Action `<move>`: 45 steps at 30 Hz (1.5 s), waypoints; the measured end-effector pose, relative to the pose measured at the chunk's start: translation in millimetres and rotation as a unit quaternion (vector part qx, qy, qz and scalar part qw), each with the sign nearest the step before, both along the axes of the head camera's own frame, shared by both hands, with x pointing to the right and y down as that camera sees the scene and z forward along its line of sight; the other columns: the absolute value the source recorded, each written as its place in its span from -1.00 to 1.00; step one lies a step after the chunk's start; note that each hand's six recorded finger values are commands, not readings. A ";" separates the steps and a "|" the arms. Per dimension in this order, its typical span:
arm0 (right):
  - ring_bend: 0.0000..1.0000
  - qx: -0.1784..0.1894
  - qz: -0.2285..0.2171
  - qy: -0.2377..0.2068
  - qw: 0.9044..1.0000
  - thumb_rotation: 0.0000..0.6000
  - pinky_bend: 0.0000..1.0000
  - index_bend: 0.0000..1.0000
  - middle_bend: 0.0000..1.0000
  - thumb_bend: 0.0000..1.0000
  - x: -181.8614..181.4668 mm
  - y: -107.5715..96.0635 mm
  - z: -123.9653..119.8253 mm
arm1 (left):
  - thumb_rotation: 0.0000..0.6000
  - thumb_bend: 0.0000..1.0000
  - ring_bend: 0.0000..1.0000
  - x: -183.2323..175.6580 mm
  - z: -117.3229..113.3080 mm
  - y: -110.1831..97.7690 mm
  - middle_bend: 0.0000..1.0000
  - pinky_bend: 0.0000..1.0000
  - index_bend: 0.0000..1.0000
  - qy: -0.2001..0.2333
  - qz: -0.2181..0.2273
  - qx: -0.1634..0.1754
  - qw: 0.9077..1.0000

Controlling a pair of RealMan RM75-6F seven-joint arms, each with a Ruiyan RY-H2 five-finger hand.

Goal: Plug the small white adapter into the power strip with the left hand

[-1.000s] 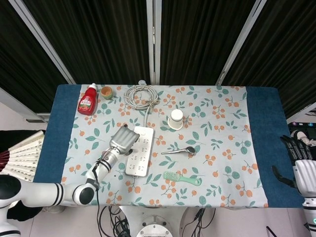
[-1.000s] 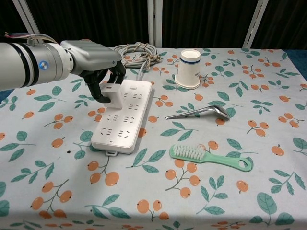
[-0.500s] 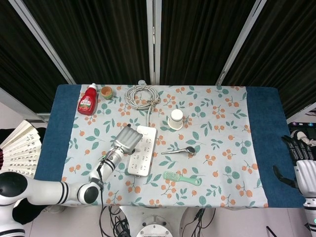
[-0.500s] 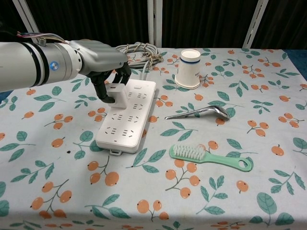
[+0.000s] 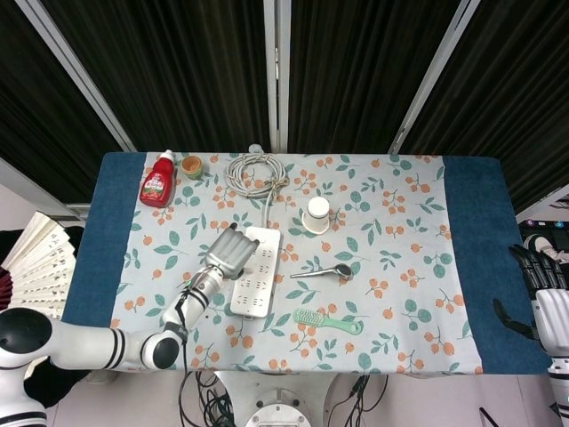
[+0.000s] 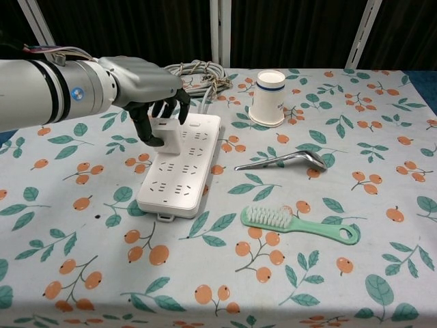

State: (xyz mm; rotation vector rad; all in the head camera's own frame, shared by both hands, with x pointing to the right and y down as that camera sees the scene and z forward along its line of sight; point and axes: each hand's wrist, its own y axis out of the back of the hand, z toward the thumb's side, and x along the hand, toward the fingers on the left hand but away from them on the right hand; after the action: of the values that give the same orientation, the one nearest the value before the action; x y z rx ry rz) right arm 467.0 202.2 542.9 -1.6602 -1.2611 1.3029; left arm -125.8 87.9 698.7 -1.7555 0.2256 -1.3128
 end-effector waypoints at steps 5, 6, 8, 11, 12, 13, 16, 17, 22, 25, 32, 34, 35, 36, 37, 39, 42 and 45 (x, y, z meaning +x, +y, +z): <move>-1.00 0.001 0.001 0.001 1.000 1.00 -1.00 -0.93 -0.87 -0.44 0.6 0.4 -0.9 | 1.00 -0.47 -0.35 -1.2 0.6 1.2 -0.26 -0.58 -0.53 0.002 -0.003 -0.001 1.000; -1.00 0.002 0.001 0.001 1.000 1.00 -1.00 -0.93 -0.87 -0.44 0.6 0.3 -1.1 | 1.00 -0.47 -0.38 -1.4 0.6 1.7 -0.29 -0.58 -0.56 0.003 -0.003 -0.002 1.000; -1.00 0.003 0.001 0.000 1.000 1.00 -1.00 -0.93 -0.87 -0.44 0.2 0.1 -1.5 | 1.00 -0.48 -0.45 -1.5 0.0 3.3 -0.36 -0.59 -0.63 0.004 -0.004 -0.004 1.000; -1.00 0.003 -0.001 0.001 1.000 1.00 -1.00 -0.93 -0.87 -0.44 -0.5 -0.7 -1.7 | 1.00 -0.51 -0.55 -2.0 -1.7 6.9 -0.46 -0.61 -0.72 0.007 -0.004 -0.009 1.000; -1.00 0.003 -0.001 0.000 1.000 1.00 -1.00 -0.93 -0.87 -0.44 -0.7 -0.9 -1.7 | 1.00 -0.51 -0.57 -2.4 -2.6 8.0 -0.49 -0.63 -0.73 0.008 -0.004 -0.010 1.000; -1.00 0.003 -0.001 0.000 1.000 1.00 -1.00 -0.93 -0.87 -0.44 -0.8 -0.9 -1.7 | 1.00 -0.52 -0.58 -3.4 -3.9 9.3 -0.51 -0.65 -0.74 0.010 -0.004 -0.011 1.000; -1.00 0.002 -0.002 0.001 1.000 1.00 -1.00 -0.93 -0.87 -0.44 -0.9 -0.9 -1.6 | 1.00 -0.54 -0.60 -5.8 -9.5 10.4 -0.53 -0.68 -0.73 0.023 -0.016 -0.016 0.999; -1.00 0.002 -0.002 0.001 1.000 1.00 -1.00 -0.93 -0.87 -0.44 -0.8 -0.9 -1.7 | 1.00 -0.55 -0.60 -6.4 -11.7 9.6 -0.52 -0.67 -0.72 0.030 -0.022 -0.017 0.999; -1.00 0.003 -0.003 0.002 1.000 1.00 -1.00 -0.93 -0.87 -0.44 -1.8 -1.1 -2.4 | 1.00 -0.54 -0.27 -7.5 -27.3 0.0 -0.18 -0.26 -0.21 0.125 -0.095 -0.015 0.988; -1.00 0.003 -0.003 0.003 1.000 1.00 -1.00 -0.93 -0.87 -0.44 -2.0 -1.3 -2.7 | 1.00 -0.43 -0.02 -9.5 -34.5 -5.4 0.05 0.16 0.04 0.212 -0.160 -0.025 0.964; -1.00 0.003 -0.007 0.004 1.000 1.00 -1.00 -0.93 -0.87 -0.44 -5.0 -2.2 -3.4 | 1.00 -0.26 0.31 -17.7 -34.7 -7.2 0.42 0.54 0.37 0.411 -0.316 -0.110 0.848; -1.00 0.003 -0.008 0.005 1.000 1.00 -1.00 -0.93 -0.87 -0.44 -5.8 -2.5 -3.8 | 1.00 -0.23 0.40 -18.2 -32.2 -5.4 0.53 0.62 0.45 0.459 -0.352 -0.147 0.802; -1.00 0.003 -0.008 0.005 1.000 1.00 -1.00 -0.93 -0.87 -0.43 -6.3 -2.6 -4.1 | 1.00 -0.20 0.44 -18.0 -30.6 -4.3 0.57 0.63 0.48 0.476 -0.366 -0.164 0.783; -1.00 0.003 -0.009 0.006 1.000 1.00 -1.00 -0.93 -0.87 -0.43 -6.5 -2.6 -4.3 | 1.00 -0.17 0.48 -17.6 -28.9 -3.1 0.61 0.64 0.50 0.492 -0.378 -0.181 0.763; -1.00 0.004 -0.009 0.006 1.000 1.00 -1.00 -0.93 -0.87 -0.44 -6.7 -2.6 -4.6 | 1.00 -0.13 0.52 -16.7 -26.1 -1.1 0.64 0.66 0.53 0.510 -0.392 -0.203 0.738; -1.00 0.004 -0.009 0.007 1.000 1.00 -1.00 -0.93 -0.87 -0.44 -6.9 -2.6 -5.2 | 1.00 -0.10 0.55 -14.9 -21.4 2.0 0.68 0.68 0.56 0.531 -0.409 -0.234 0.704; -1.00 0.003 -0.008 0.009 1.000 1.00 -1.00 -0.93 -0.87 -0.44 -6.8 -2.4 -5.2 | 1.00 -0.08 0.57 -10.3 -12.7 7.9 0.70 0.69 0.58 0.552 -0.424 -0.273 0.664; -1.00 0.001 -0.007 0.009 1.000 1.00 -1.00 -0.93 -0.87 -0.44 -6.6 -2.2 -4.7 | 1.00 -0.08 0.58 -3.6 -4.1 14.2 0.71 0.69 0.58 0.561 -0.425 -0.297 0.645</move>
State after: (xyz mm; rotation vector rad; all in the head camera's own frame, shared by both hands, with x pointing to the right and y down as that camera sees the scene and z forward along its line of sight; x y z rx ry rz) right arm 460.3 200.0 538.3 -1.6495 -1.2372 1.3041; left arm -129.4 102.1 694.6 -3.0738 1.6492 -0.5889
